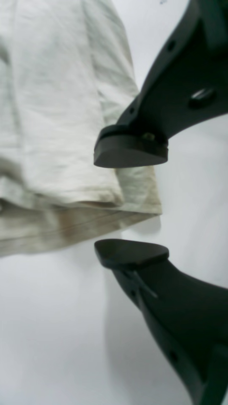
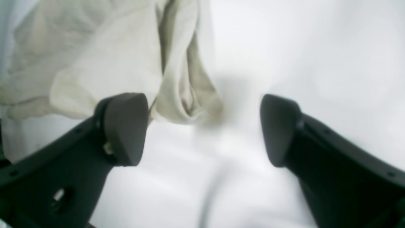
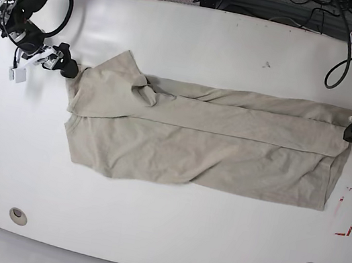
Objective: Fold the T-shirt properly
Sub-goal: 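Open the left gripper and regrasp the folded edge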
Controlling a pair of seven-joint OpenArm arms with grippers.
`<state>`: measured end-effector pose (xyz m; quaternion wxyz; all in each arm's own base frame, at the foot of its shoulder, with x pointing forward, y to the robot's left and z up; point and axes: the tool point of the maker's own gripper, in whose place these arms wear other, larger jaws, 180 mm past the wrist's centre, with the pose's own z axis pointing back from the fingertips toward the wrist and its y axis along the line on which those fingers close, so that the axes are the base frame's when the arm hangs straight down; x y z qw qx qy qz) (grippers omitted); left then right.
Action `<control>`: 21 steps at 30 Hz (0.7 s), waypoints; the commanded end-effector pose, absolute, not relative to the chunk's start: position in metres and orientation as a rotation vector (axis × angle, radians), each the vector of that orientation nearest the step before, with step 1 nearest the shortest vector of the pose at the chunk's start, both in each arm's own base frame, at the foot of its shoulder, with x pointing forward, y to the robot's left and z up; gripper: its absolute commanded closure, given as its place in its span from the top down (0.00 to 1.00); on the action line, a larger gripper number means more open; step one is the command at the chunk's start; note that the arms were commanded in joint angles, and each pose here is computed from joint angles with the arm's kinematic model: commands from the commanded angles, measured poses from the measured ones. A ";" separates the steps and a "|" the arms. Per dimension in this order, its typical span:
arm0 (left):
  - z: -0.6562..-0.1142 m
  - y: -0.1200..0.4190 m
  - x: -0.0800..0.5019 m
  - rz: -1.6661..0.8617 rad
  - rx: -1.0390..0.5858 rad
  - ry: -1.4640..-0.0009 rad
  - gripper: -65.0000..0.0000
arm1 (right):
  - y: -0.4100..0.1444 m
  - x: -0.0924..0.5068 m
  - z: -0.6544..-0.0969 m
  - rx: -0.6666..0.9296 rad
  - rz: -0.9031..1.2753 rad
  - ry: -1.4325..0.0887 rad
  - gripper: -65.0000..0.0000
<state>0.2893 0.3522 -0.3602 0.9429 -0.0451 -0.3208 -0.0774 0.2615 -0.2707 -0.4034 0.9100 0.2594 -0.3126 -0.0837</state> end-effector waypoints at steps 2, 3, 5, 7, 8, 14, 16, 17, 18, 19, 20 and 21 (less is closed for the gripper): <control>-0.346 0.349 0.300 -0.195 -0.090 -0.736 0.51 | -0.272 0.275 -0.393 0.463 -0.127 -0.694 0.82; -0.348 0.348 0.299 -0.198 -0.092 -0.738 0.51 | -0.272 0.275 -0.394 0.450 -0.123 -0.689 0.82; -0.350 0.349 0.298 -0.203 -0.080 -0.747 0.51 | -0.270 0.274 -0.398 0.419 -0.115 -0.678 0.82; -0.349 0.350 0.300 -0.213 -0.060 -0.759 0.51 | -0.271 0.276 -0.397 0.389 -0.108 -0.685 0.81; -0.350 0.352 0.300 -0.219 -0.043 -0.762 0.51 | -0.272 0.277 -0.397 0.369 -0.101 -0.687 0.81; -0.366 0.348 0.298 -0.230 0.003 -0.731 0.51 | -0.266 0.279 -0.402 0.331 -0.050 -0.661 0.59; -0.371 0.352 0.294 -0.240 0.031 -0.703 0.51 | -0.263 0.281 -0.402 0.337 -0.046 -0.674 0.46; -0.373 0.352 0.292 -0.243 0.033 -0.697 0.51 | -0.263 0.282 -0.401 0.337 -0.047 -0.678 0.41; -0.375 0.351 0.291 -0.242 0.033 -0.692 0.51 | -0.263 0.282 -0.402 0.337 -0.049 -0.681 0.37; -0.380 0.346 0.290 -0.235 0.020 -0.688 0.51 | -0.264 0.282 -0.402 0.338 -0.051 -0.683 0.32; -0.385 0.344 0.288 -0.225 0.007 -0.681 0.51 | -0.264 0.281 -0.402 0.337 -0.051 -0.682 0.28; -0.389 0.343 0.287 -0.218 0.000 -0.673 0.51 | -0.264 0.281 -0.402 0.337 -0.051 -0.682 0.25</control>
